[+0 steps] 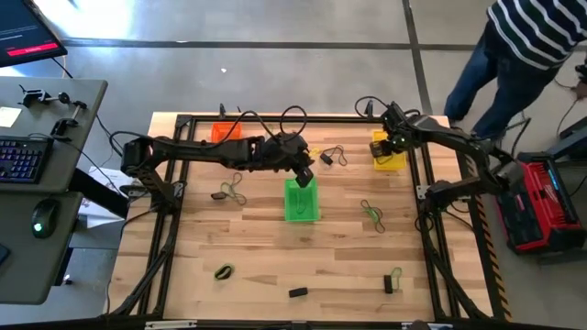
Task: Sort rubber bands into baskets
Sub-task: Put the green rubber band into the green bin
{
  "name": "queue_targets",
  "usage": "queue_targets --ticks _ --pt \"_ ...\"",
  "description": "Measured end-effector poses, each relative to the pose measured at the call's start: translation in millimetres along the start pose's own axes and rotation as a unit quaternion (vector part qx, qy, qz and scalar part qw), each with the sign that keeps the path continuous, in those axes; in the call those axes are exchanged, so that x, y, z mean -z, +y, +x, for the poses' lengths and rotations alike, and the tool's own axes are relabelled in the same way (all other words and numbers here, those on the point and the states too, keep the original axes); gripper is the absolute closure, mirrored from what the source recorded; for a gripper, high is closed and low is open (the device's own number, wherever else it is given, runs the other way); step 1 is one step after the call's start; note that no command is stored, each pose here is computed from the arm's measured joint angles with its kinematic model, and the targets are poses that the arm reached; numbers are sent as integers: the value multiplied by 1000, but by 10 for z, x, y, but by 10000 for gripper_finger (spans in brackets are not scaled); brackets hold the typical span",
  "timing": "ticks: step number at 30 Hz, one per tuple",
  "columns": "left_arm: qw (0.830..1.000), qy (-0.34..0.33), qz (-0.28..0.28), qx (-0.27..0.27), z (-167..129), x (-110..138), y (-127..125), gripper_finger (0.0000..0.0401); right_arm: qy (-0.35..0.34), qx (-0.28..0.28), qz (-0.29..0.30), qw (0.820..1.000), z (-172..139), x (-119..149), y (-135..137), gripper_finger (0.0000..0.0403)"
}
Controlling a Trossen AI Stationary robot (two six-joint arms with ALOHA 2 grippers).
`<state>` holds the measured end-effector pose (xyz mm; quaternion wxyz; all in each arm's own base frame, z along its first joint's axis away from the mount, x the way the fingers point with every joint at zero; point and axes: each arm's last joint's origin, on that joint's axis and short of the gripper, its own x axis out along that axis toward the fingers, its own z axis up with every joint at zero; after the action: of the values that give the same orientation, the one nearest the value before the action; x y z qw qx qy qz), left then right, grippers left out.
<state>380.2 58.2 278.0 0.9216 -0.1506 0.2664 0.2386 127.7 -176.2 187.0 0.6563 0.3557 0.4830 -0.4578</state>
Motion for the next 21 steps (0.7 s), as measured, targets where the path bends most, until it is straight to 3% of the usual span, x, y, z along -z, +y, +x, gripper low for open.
queue_targets --ticks 4,8,10,14,18,21 --pt "1000 -1 -23 -15 12 -13 55 315 -17 -41 -48 998 -113 20 9 277" --pt "1000 13 19 -12 -12 5 58 356 -50 -71 -84 993 -258 50 26 322" --pt "998 24 47 25 -15 10 33 387 -73 -86 -105 988 -353 80 57 349" --pt "988 37 115 101 -13 66 -29 398 -116 -127 -159 972 -560 189 161 395" --pt "976 57 147 151 4 212 8 400 -155 -160 -161 961 -767 327 259 392" --pt "972 25 146 183 -26 252 32 401 -177 -188 -156 954 -900 438 325 391"
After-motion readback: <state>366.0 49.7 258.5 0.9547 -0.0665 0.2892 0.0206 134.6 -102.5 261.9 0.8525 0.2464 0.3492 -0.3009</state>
